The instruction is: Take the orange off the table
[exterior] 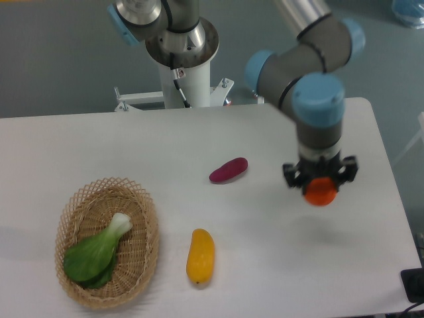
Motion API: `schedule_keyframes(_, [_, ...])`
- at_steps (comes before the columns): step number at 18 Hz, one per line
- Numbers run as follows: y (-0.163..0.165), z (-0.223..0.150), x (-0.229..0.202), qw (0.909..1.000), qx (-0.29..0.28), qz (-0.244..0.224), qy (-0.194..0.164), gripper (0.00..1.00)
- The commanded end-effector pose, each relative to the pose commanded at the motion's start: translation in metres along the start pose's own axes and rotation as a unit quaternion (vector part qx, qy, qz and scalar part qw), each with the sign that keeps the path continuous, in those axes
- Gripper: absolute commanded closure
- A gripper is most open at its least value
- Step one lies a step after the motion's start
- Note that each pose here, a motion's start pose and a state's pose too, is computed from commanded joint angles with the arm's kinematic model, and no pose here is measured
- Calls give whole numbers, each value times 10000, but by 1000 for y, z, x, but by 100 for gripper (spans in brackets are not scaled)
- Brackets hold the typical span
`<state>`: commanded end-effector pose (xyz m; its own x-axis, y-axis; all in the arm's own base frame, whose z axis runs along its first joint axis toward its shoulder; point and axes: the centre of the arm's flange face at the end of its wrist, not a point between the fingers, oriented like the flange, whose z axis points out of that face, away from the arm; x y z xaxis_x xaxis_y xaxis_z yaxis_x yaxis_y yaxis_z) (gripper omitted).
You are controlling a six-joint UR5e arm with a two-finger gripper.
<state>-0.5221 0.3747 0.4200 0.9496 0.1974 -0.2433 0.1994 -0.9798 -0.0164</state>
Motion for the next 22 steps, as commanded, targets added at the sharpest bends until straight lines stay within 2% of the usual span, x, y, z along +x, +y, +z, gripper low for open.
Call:
schedule_keyframes(4, [31, -21, -42, 9996, -64, 236, 104, 42])
schedule_keyframes(11, [59, -30, -62, 9995, 224, 119, 206, 42])
schedule_keyframes(22, [67, -33, -67, 9989, 381, 18, 257, 42])
